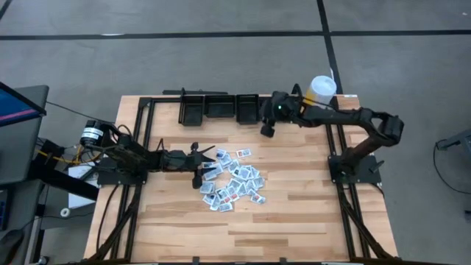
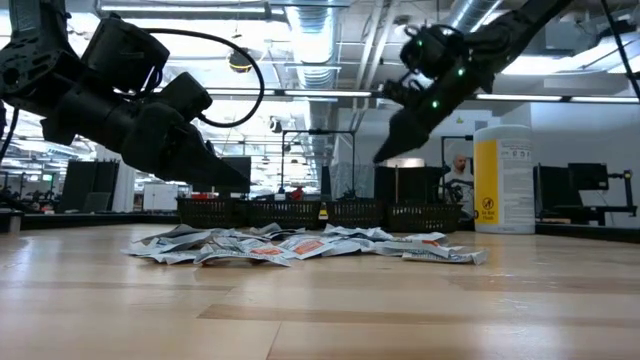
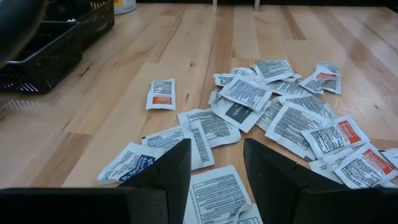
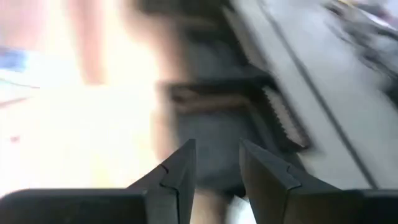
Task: Pick & Place First Aid Supplies
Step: Put the blue alcohol pad into the left black bin
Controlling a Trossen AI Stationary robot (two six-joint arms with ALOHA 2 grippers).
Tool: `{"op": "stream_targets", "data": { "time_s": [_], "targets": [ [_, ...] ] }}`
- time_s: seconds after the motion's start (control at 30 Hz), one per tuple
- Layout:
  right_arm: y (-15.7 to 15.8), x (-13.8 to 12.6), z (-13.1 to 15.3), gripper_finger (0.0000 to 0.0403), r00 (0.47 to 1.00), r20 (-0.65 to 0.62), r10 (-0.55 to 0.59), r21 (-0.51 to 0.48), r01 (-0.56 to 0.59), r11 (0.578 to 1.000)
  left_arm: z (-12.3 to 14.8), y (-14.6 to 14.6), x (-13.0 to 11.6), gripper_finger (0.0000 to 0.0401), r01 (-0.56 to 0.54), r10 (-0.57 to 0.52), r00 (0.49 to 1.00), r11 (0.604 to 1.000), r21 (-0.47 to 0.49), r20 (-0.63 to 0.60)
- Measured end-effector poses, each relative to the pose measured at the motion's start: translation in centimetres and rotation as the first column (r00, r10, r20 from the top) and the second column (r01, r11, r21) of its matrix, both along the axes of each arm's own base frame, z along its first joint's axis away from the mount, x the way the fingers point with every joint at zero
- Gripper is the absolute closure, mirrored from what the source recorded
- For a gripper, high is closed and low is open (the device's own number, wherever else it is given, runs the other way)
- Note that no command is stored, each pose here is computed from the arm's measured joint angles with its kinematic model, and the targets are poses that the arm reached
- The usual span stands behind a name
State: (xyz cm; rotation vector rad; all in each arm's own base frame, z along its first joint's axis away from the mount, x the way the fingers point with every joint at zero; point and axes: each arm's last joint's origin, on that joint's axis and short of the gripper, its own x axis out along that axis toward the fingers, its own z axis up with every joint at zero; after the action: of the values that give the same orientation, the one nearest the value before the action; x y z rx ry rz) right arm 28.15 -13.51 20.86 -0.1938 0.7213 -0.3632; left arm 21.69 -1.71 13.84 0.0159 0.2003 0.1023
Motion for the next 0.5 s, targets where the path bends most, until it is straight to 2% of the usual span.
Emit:
{"op": "stream_targets", "data": {
  "time_s": [0.13,0.27,0.5],
  "targets": [
    [3.2,1.3,-0.1,0.0293,0.984,0.022,0.179,0.056,-0.180,0.982,0.0,0.0,0.0,0.0252,-0.001,0.001,1.000,1.000,0.000,0.001],
    [6.6,2.8,-1.4,0.0295,0.949,0.007,0.316,0.092,-0.315,0.945,0.0,0.0,0.0,0.0252,-0.001,0.001,1.000,1.000,0.000,0.002],
    [11.5,5.4,-3.8,0.0295,0.872,0.041,0.487,0.075,-0.489,0.869,0.1,0.0,0.0,0.0252,-0.002,0.003,1.000,1.000,-0.010,0.013]
  ]
}}
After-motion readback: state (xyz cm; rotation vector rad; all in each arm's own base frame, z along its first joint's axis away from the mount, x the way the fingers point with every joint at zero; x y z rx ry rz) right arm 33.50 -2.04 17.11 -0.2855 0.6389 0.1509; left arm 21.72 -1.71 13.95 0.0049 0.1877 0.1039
